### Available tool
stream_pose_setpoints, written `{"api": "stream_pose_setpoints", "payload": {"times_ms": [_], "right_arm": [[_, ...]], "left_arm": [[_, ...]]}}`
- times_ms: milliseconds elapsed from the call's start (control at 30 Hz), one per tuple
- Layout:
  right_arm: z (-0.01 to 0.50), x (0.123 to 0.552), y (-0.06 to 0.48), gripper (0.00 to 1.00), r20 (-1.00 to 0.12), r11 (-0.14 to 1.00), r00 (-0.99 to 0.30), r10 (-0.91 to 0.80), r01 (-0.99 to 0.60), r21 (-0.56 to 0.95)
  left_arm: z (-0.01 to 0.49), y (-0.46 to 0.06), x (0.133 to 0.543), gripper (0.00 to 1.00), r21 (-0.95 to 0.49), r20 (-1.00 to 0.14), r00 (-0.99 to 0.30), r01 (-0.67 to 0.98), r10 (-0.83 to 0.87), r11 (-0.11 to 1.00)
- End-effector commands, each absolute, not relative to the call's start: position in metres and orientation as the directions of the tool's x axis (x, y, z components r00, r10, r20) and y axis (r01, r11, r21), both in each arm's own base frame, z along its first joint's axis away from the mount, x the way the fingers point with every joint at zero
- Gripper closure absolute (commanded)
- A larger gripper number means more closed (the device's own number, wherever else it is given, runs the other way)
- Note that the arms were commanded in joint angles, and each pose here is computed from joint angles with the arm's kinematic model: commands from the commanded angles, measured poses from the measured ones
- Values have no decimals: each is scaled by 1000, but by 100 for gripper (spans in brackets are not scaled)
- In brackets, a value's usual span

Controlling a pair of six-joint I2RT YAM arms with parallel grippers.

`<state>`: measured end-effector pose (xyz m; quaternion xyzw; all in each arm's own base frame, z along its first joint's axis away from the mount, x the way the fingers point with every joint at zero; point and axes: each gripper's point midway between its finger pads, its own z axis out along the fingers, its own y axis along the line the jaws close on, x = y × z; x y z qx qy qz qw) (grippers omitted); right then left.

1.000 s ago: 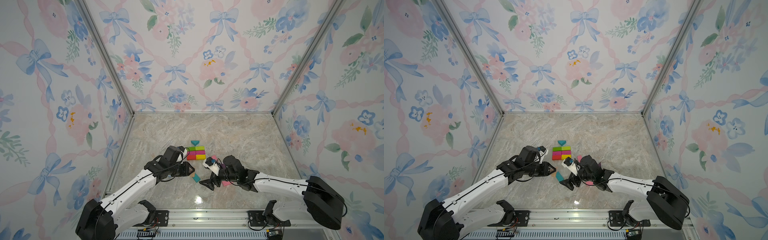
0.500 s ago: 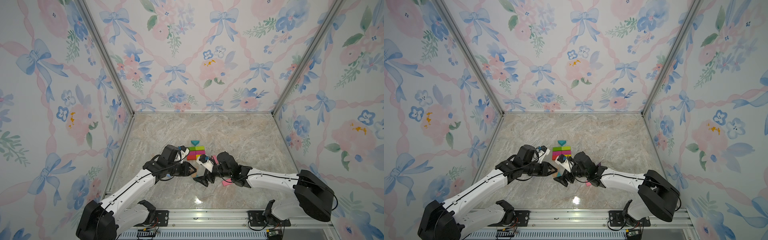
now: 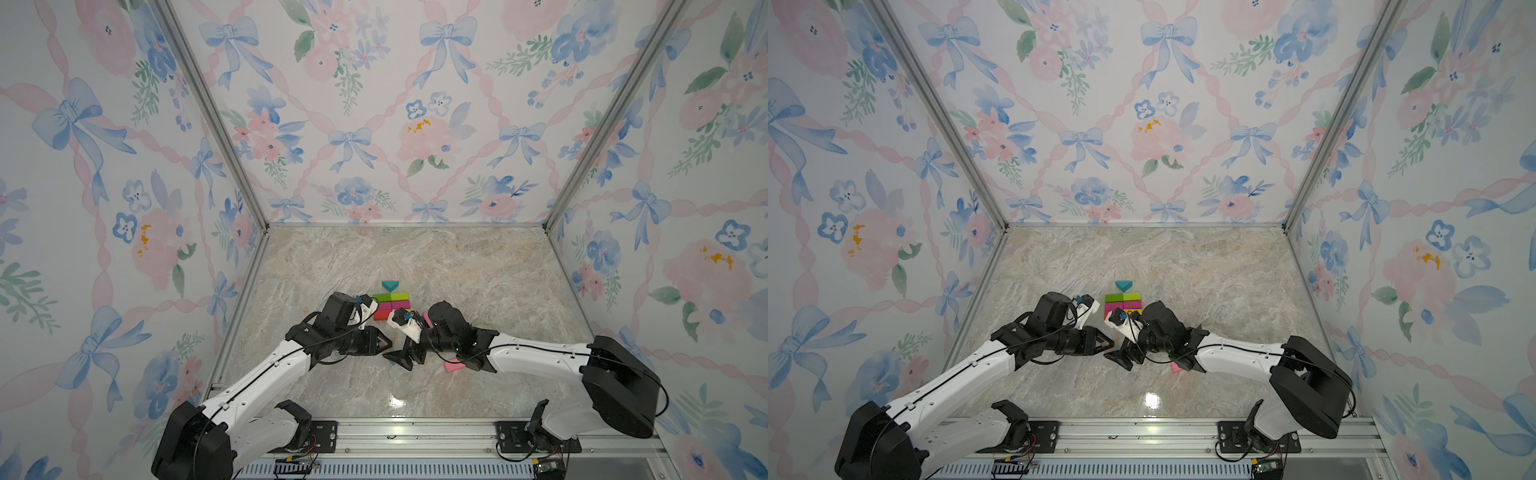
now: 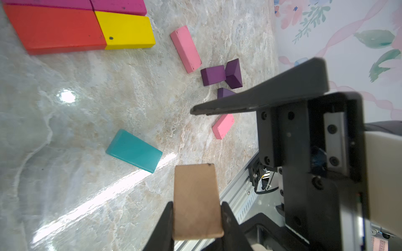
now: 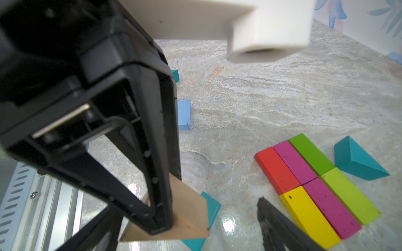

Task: Assemble a piece of candy with building blocks
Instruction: Assemble the building block at the center of the board.

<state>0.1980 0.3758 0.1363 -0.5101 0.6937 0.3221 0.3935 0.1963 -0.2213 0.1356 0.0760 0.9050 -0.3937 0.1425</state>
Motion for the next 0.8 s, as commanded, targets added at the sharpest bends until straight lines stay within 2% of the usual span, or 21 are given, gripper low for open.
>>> {"api": "stream_pose_setpoints", "payload": {"times_ms": [0,767], "right_arm": [[132,192,380,5,-857,249,-143,-495,-968,18],[149,203,388,16,-884,281,-100,-456,-959,-37]], "left_arm": [[140,-220,196,97,-705,-327,-945,262,26,659],[148,-220,197,98,-736,-316,-949,250,8,629]]}}
